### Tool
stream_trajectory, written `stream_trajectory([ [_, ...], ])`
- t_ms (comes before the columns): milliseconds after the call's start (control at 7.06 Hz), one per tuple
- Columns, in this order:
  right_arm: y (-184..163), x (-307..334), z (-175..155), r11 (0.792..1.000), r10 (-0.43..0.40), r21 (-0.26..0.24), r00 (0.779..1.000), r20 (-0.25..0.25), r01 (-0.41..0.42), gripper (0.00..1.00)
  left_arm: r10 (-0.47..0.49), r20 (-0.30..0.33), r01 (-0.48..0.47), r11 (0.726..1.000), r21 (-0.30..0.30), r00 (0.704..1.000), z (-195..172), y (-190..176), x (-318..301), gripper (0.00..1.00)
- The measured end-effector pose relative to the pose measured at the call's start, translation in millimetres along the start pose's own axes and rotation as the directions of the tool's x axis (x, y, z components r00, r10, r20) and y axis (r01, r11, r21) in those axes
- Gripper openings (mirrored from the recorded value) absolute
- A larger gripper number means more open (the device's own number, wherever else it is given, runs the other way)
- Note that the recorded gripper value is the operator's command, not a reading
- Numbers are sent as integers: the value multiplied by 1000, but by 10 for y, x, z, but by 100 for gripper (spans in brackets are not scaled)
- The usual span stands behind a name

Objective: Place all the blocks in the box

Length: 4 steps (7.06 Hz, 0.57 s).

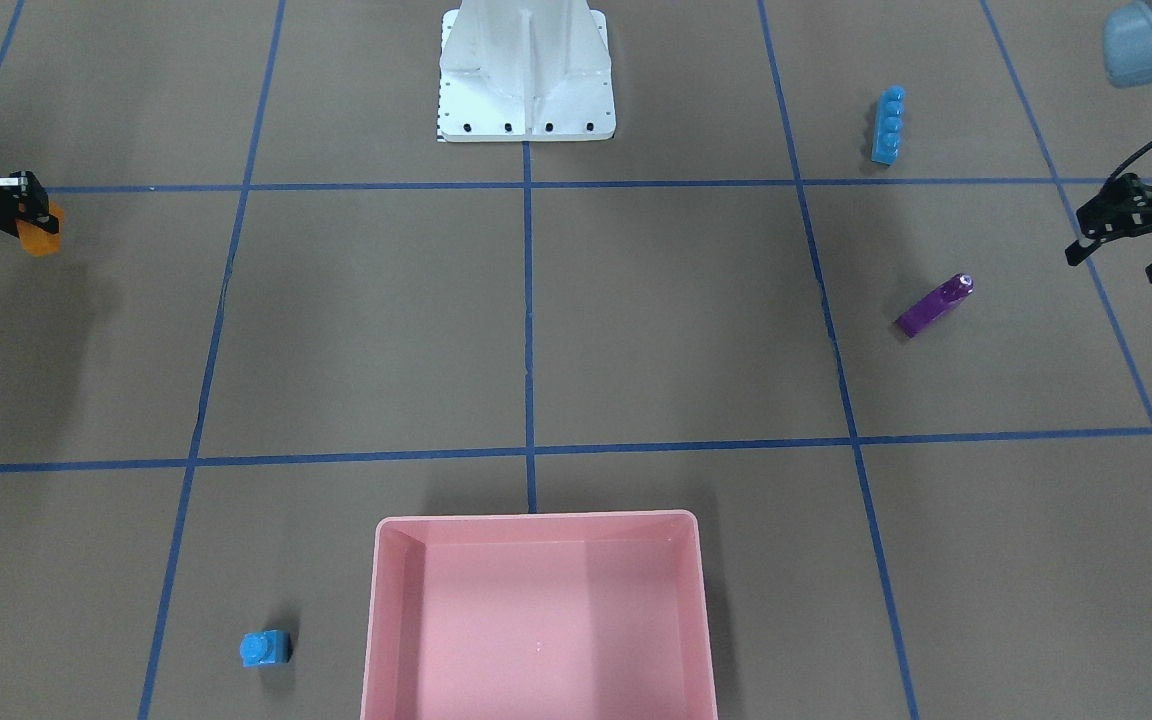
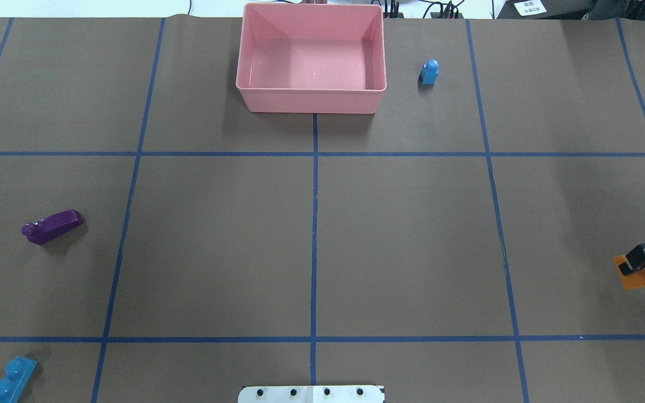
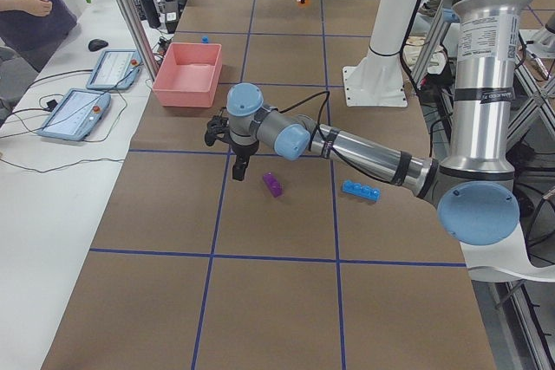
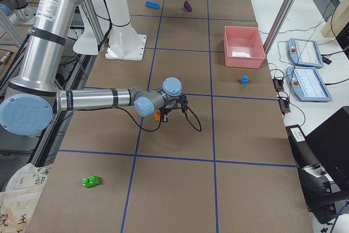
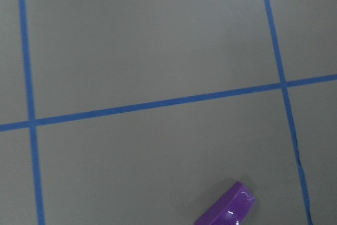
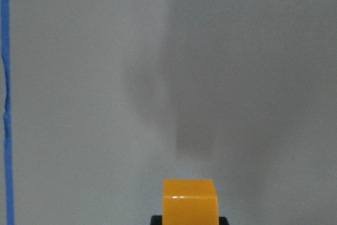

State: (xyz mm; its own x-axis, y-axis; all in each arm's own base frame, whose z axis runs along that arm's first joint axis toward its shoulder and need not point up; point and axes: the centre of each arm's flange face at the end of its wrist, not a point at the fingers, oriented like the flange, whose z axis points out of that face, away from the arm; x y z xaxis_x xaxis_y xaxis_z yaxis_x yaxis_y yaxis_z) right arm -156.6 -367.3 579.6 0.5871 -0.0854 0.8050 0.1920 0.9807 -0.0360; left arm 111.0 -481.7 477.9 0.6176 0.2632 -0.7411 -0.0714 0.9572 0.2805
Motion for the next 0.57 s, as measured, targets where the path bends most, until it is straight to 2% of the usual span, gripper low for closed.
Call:
stream_trajectory([
  [283, -636, -451, -674, 992, 116, 38, 993, 19, -117, 0, 137, 18, -136, 990, -37, 990, 468, 107, 529, 99],
  [567, -1259, -1165, -1321, 980, 196, 41, 980, 17, -197, 0, 261, 18, -259, 963, -72, 965, 711, 213, 739, 99],
])
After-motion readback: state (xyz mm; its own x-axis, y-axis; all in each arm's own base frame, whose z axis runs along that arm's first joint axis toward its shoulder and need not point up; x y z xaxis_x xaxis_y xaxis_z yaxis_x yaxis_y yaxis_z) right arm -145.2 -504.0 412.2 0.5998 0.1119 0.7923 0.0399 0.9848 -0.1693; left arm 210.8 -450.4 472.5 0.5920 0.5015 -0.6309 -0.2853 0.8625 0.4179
